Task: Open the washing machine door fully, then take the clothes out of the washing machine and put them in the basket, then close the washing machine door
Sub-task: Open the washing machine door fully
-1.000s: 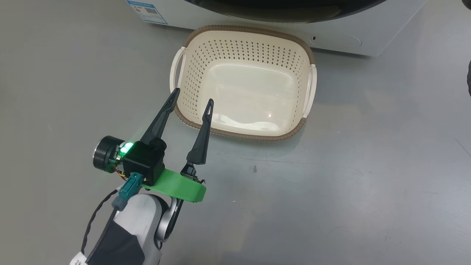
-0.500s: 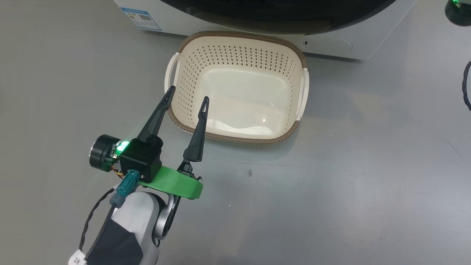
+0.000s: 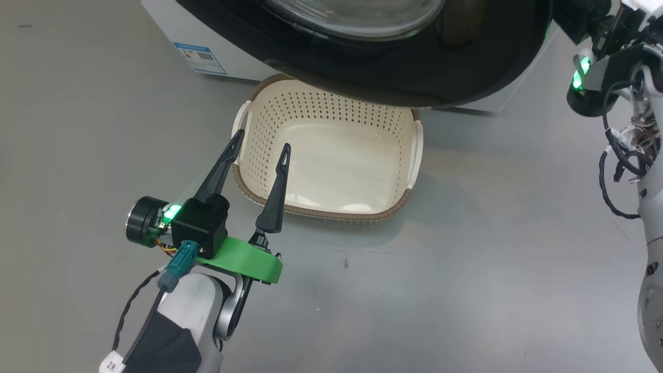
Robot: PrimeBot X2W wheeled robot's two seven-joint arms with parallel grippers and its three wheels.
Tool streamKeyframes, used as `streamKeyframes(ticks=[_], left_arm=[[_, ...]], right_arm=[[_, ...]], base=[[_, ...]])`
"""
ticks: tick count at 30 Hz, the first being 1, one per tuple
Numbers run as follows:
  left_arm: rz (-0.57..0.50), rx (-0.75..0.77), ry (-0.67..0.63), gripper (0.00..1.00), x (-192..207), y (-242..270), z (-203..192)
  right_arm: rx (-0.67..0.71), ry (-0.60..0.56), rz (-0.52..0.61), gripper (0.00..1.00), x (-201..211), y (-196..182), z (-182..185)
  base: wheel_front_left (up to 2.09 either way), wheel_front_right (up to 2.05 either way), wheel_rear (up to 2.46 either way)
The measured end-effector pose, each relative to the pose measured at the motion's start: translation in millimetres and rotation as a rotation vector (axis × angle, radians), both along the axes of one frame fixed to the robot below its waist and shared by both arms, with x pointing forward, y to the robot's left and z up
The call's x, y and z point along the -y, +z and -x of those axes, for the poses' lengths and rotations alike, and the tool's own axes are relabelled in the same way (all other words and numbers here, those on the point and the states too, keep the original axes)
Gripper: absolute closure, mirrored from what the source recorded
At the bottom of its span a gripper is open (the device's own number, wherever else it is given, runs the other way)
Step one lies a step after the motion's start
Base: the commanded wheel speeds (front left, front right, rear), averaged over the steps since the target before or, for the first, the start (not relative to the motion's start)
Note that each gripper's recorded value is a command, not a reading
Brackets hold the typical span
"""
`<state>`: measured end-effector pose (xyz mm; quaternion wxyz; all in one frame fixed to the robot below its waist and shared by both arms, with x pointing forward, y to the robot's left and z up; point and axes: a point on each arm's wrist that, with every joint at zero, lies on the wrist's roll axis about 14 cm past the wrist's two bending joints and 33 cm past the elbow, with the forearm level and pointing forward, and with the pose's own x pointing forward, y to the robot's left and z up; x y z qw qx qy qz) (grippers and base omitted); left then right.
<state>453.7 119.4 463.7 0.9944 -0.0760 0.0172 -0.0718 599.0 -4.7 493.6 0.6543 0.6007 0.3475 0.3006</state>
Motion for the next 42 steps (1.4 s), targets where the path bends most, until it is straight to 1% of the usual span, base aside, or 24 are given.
streamKeyframes(ticks=[5, 8, 15, 30, 34, 42], left_arm=[[0.001, 0.006, 0.019, 0.0, -3.5, 6.1, 8.6], [0.009, -0.009, 0.027, 0.0, -4.7, 4.8, 19.7], [0.018, -0.031, 0.061, 0.0, -11.9, 3.1, 40.7], [0.033, -0.011, 0.122, 0.0, -26.6, 15.2, 76.2], [0.035, -0.001, 0.135, 0.0, -29.4, 18.9, 84.3], [0.038, 0.012, 0.158, 0.0, -35.8, 23.3, 96.0]], right_arm=[[-0.032, 0.02, -0.022, 1.0, -8.7, -0.8, 20.0], [-0.066, 0.038, -0.041, 1.0, -16.8, -2.7, 38.3], [-0.1, 0.06, -0.045, 1.0, -23.7, -3.4, 66.7], [-0.096, 0.118, -0.051, 1.0, -42.9, 9.4, 116.8], [-0.069, 0.159, -0.05, 1.0, -52.2, 19.1, 129.6], [-0.041, 0.252, -0.021, 1.0, -69.7, 19.7, 158.6]], base=[[0.0, 0.0, 0.0], [0.0, 0.0, 0.0], [0.0, 0.0, 0.0], [0.0, 0.0, 0.0], [0.0, 0.0, 0.0], [0.0, 0.0, 0.0]])
